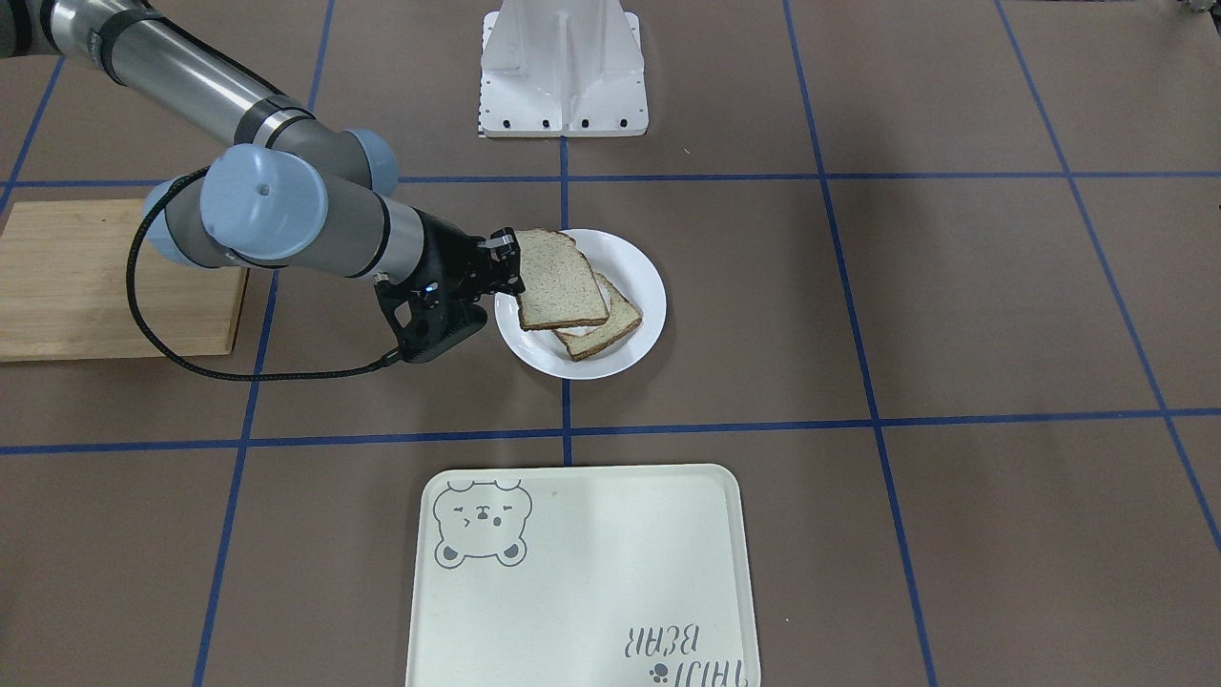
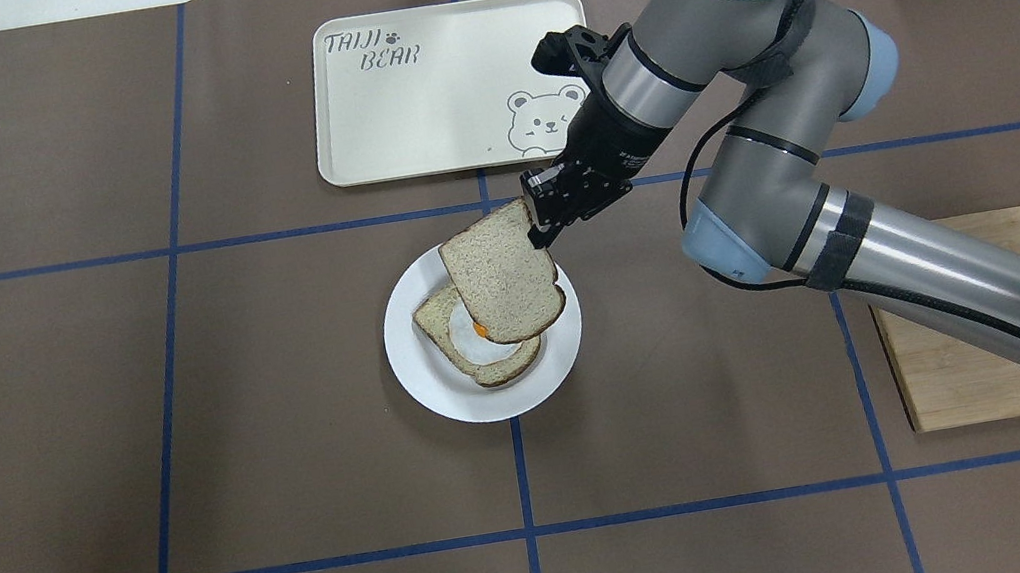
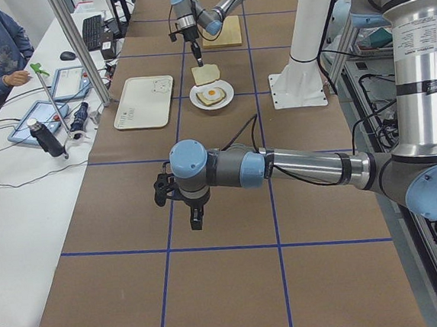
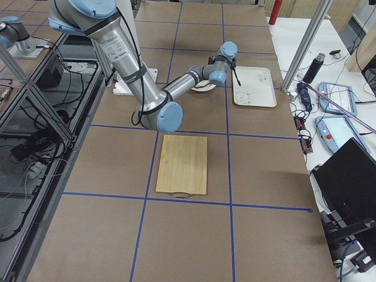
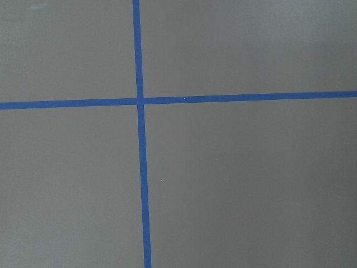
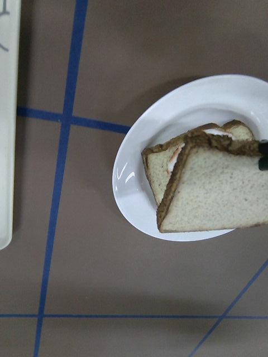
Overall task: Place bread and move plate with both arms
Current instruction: 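Lay the bread slice on top of the egg toast and open the right gripper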
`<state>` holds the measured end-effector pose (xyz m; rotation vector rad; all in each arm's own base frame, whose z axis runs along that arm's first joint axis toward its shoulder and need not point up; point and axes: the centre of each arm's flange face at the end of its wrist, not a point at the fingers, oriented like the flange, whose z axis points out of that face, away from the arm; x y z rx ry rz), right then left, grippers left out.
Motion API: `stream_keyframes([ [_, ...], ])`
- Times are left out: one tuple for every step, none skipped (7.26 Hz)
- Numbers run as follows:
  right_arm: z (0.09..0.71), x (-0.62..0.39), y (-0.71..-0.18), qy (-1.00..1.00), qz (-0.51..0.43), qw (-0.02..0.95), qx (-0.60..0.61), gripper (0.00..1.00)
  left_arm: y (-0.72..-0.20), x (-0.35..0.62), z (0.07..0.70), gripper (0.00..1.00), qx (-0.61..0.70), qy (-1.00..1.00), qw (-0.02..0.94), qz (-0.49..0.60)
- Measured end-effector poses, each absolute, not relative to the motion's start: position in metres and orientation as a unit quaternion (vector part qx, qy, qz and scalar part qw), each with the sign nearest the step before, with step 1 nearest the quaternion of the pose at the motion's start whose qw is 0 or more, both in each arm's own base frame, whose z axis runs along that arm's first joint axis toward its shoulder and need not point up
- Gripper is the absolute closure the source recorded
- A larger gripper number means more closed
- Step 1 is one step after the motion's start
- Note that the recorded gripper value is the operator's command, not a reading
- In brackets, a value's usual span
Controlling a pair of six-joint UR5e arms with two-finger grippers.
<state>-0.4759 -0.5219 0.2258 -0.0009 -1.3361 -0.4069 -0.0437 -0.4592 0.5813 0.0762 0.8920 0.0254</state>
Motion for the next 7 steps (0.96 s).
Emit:
stream_keyframes([
  [0.232,-0.489,-0.518,-0.610,-0.227,0.759,0.021,1.00,-0.459,-0.044,0.581,0.02,0.037,0.431,0.901,0.012],
  [0.240,-0.503,-0.513,-0.605,-0.262,0.751,0.035,1.00,-0.459,-0.044,0.580,0.02,0.038,0.431,0.901,0.012],
  [0.244,-0.516,-0.507,-0.602,-0.285,0.744,0.041,1.00,-0.459,-0.044,0.580,0.02,0.038,0.431,0.901,0.012],
  [0.244,-0.526,-0.503,-0.601,-0.296,0.741,0.042,1.00,-0.459,-0.044,0.581,0.02,0.038,0.431,0.901,0.012],
  [0.243,-0.532,-0.502,-0.600,-0.301,0.740,0.041,1.00,-0.459,-0.044,0.581,0.02,0.037,0.431,0.901,0.012],
  [0.240,-0.537,-0.504,-0.600,-0.303,0.740,0.042,1.00,-0.459,-0.044,0.581,0.02,0.037,0.431,0.901,0.012],
  [0.236,-0.543,-0.508,-0.599,-0.303,0.740,0.041,1.00,-0.459,-0.044,0.581,0.02,0.037,0.431,0.901,0.012],
])
